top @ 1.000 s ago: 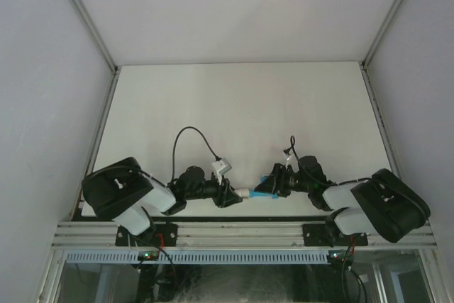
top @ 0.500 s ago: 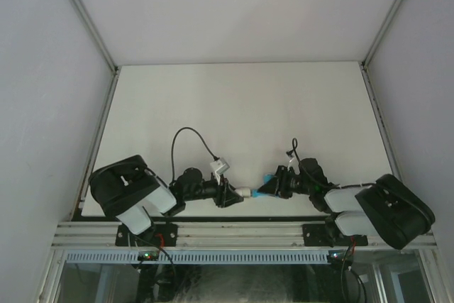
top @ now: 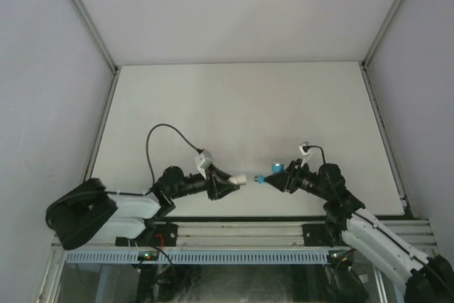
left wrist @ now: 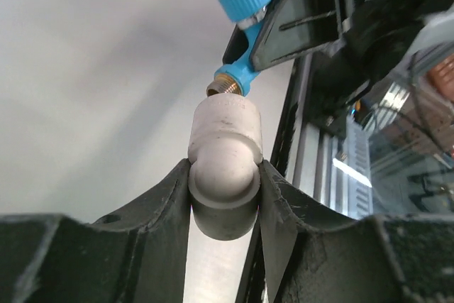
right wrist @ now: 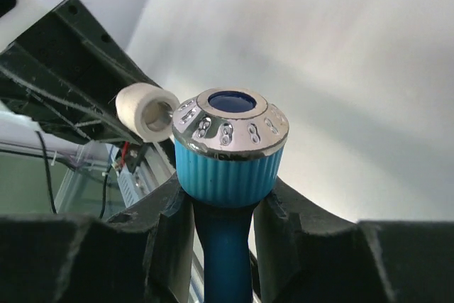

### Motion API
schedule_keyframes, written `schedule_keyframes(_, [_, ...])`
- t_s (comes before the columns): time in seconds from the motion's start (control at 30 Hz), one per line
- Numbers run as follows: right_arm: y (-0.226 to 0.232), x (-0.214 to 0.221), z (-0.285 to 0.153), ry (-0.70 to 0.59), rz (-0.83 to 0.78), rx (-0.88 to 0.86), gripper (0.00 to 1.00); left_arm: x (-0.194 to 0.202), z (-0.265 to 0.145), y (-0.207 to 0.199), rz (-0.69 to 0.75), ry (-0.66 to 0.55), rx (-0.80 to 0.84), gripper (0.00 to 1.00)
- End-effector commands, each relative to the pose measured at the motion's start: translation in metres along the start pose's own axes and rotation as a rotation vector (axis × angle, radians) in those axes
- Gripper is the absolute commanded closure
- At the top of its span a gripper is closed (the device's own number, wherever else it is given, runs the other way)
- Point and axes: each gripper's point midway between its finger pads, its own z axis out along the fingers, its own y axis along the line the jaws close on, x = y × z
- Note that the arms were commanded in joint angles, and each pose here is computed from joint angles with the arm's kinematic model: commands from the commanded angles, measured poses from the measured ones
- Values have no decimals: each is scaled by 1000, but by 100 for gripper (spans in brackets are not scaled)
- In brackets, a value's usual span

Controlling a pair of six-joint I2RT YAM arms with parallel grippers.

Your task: Install the water faucets

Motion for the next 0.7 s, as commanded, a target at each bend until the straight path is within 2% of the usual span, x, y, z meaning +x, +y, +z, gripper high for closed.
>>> schedule_keyframes(0.0, [44, -42, -18, -173, -235, -123, 100, -52, -14, -27, 132, -127, 113, 100])
schedule_keyframes(0.2, [117, -65, -54, -306, -541, -382, 100, -92, -39, -48, 250, -149, 190, 100])
schedule_keyframes(0.43, [175, -58, -68, -284, -875, -611, 100, -125, -60, -97, 239, -169, 410, 100])
schedule_keyframes(0.57, [196, -49, -67, -271, -1075, -645, 100, -138, -66, -117, 221, -177, 496, 100])
schedule_keyframes(0.67, [195, -50, -61, -330, -1265, -565, 100, -143, -69, -122, 233, -187, 510, 100])
